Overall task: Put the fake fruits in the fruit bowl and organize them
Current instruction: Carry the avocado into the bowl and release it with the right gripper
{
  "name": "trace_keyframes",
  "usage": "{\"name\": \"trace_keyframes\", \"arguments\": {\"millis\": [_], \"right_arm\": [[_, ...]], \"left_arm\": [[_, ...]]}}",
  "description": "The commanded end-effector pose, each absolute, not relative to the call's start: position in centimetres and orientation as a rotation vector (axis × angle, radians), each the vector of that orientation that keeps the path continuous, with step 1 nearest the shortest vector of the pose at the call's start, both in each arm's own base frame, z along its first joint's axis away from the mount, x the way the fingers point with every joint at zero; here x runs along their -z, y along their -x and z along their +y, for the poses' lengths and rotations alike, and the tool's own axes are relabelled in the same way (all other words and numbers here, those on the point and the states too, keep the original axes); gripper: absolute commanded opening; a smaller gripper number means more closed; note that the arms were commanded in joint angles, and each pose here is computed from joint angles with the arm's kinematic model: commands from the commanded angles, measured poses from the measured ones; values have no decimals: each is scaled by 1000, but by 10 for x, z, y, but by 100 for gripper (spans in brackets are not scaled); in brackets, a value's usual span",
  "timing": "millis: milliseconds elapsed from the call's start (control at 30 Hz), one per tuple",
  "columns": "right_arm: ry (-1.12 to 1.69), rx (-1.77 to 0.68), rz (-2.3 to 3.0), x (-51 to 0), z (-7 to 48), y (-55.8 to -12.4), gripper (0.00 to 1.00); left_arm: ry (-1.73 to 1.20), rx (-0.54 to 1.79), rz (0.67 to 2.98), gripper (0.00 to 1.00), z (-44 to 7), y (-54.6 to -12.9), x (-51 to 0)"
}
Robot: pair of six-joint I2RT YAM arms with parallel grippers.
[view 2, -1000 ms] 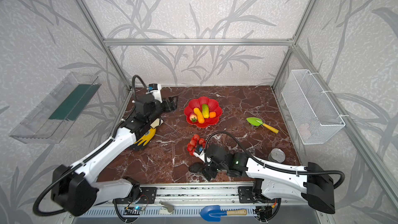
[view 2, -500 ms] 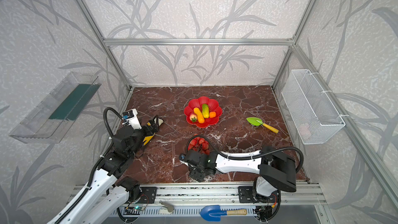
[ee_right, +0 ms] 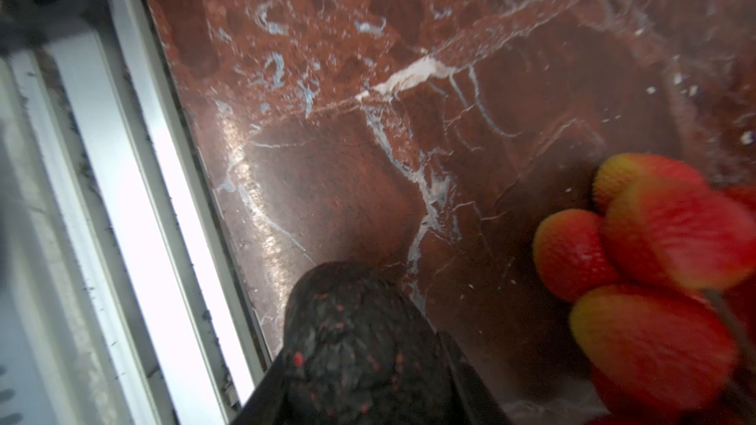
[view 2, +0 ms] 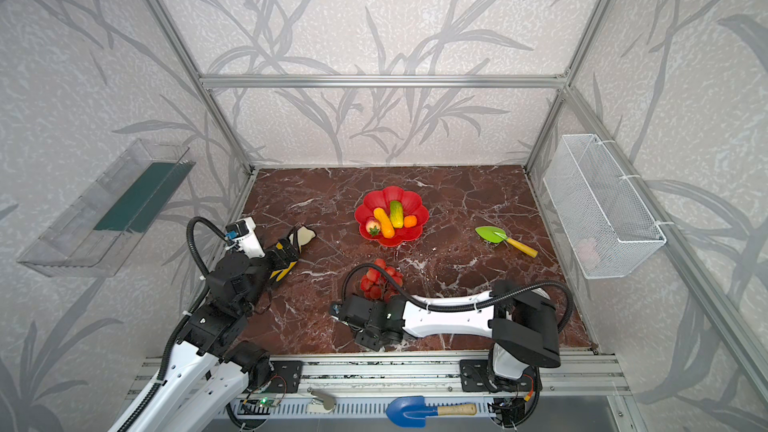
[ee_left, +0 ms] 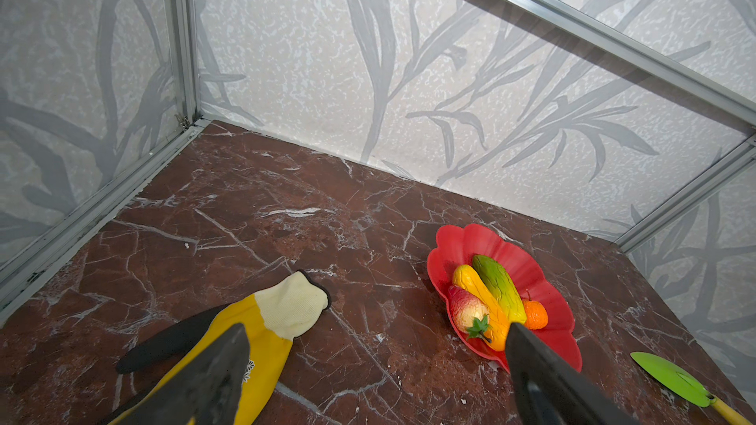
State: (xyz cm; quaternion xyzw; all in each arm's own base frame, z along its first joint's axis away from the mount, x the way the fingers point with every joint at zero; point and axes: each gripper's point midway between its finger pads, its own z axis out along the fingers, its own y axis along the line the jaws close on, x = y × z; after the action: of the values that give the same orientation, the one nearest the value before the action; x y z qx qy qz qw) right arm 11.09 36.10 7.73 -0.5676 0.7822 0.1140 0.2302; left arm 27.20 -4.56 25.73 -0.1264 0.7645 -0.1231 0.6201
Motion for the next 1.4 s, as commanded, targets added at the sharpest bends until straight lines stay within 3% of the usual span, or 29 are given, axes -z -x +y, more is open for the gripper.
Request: {"name": "trace_keyframes", "arguments": {"millis": [0, 167, 333, 600, 933, 1167, 1367], "right_arm": [[1435, -355, 2059, -147, 360, -133, 23], [1227, -396, 1971, -201, 331, -193, 24], [1059, -336, 1987, -219, 300, -268, 24], [1043, -170, 2101, -162, 290, -359, 25], [1147, -143, 2164, -101, 308, -407, 30], [1135, -188, 2190, -103, 312, -405, 63], [948, -314, 2126, -160, 299, -396, 80]], "left_arm": [[307, 279, 1763, 98, -42, -269, -256], [278, 315, 1763, 97, -48, -268, -258], [240, 396, 1759, 97, -61, -267, -258], [184, 545, 1808, 94, -86, -265, -248], [56, 671, 1897, 90, -117, -266, -244], [-78, 803, 1907, 85, -146, -264, -247], [-235, 801, 1926, 74, -169, -264, -235]]}}
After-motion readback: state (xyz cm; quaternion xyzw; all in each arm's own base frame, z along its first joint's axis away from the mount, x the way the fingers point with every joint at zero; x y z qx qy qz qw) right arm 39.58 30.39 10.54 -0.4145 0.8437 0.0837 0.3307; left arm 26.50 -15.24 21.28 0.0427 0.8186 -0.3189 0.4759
